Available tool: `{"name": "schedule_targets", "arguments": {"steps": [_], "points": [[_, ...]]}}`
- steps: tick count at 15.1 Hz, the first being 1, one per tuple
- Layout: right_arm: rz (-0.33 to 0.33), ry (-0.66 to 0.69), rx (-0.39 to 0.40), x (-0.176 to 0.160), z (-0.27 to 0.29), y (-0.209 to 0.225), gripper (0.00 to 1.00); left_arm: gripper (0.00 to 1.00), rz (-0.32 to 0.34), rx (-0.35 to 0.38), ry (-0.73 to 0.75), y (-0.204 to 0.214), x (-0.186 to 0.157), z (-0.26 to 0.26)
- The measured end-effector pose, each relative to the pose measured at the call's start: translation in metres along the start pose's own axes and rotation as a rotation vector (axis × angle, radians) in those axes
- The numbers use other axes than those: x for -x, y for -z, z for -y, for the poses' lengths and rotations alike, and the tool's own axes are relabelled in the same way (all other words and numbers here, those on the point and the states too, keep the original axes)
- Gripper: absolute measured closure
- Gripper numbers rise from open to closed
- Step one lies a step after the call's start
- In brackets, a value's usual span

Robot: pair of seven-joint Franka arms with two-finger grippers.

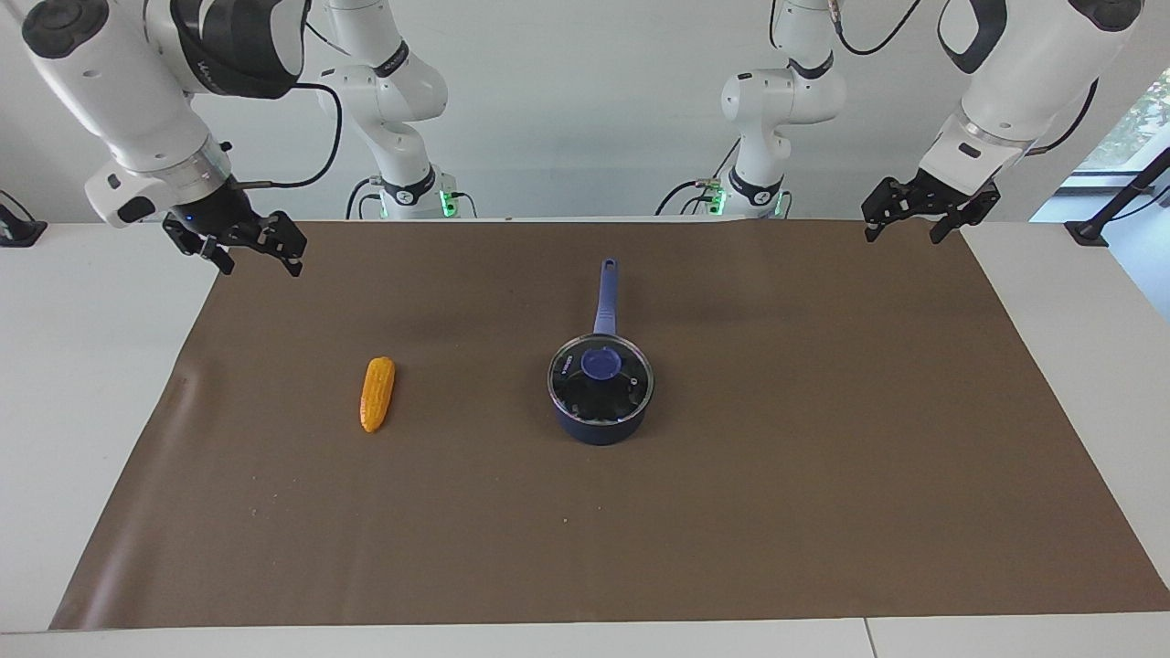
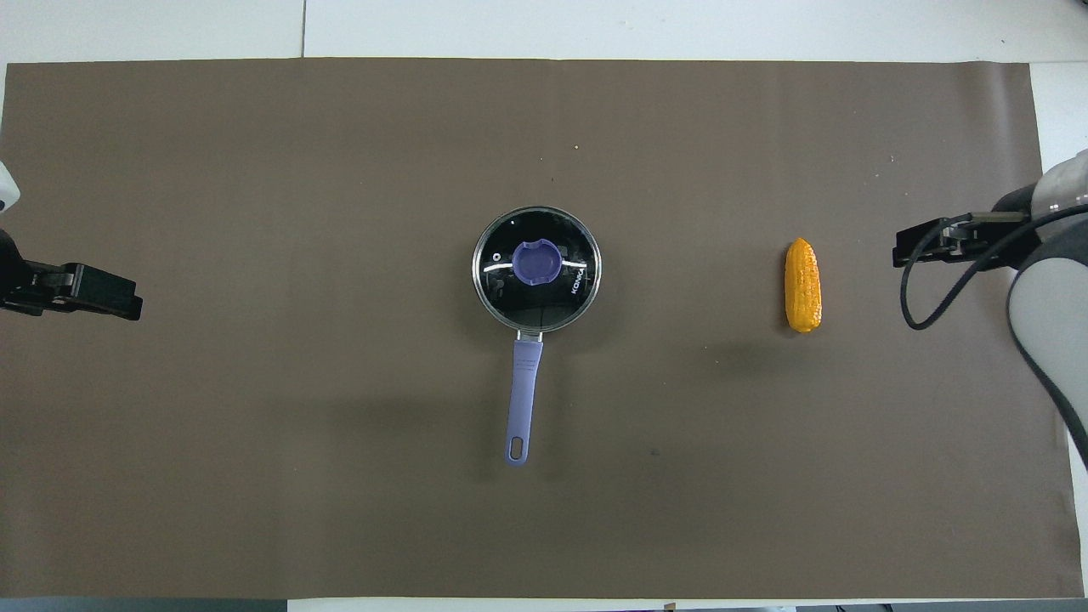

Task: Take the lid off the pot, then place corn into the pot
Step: 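Move the left gripper toward the pot lid while the right gripper reaches the corn, then grasp the lid knob with the left gripper while the right gripper grasps the corn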

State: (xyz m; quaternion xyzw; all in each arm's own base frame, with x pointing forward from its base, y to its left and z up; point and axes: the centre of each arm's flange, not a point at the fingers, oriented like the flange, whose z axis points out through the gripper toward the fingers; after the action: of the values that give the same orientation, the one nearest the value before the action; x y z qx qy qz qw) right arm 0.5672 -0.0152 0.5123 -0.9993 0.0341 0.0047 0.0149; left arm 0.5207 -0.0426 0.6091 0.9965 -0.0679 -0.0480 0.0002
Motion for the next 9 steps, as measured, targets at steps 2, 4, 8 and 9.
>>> {"name": "schedule_targets", "arguments": {"steps": [2, 4, 8, 9], "points": [[-0.012, 0.007, -0.012, -0.008, 0.014, -0.045, 0.00, 0.00, -0.024, -0.004, 0.017, 0.001, -0.004, -0.020], [-0.024, 0.022, -0.009, -0.011, 0.026, -0.095, 0.00, 0.00, -0.062, -0.006, 0.062, 0.001, -0.008, -0.067], [-0.007, 0.046, 0.006, 0.001, 0.039, -0.180, 0.00, 0.00, -0.102, 0.047, 0.159, -0.030, -0.020, -0.206], [0.004, 0.042, 0.008, 0.002, 0.037, -0.188, 0.00, 0.00, -0.092, 0.054, 0.177, -0.044, -0.027, -0.233]]}}
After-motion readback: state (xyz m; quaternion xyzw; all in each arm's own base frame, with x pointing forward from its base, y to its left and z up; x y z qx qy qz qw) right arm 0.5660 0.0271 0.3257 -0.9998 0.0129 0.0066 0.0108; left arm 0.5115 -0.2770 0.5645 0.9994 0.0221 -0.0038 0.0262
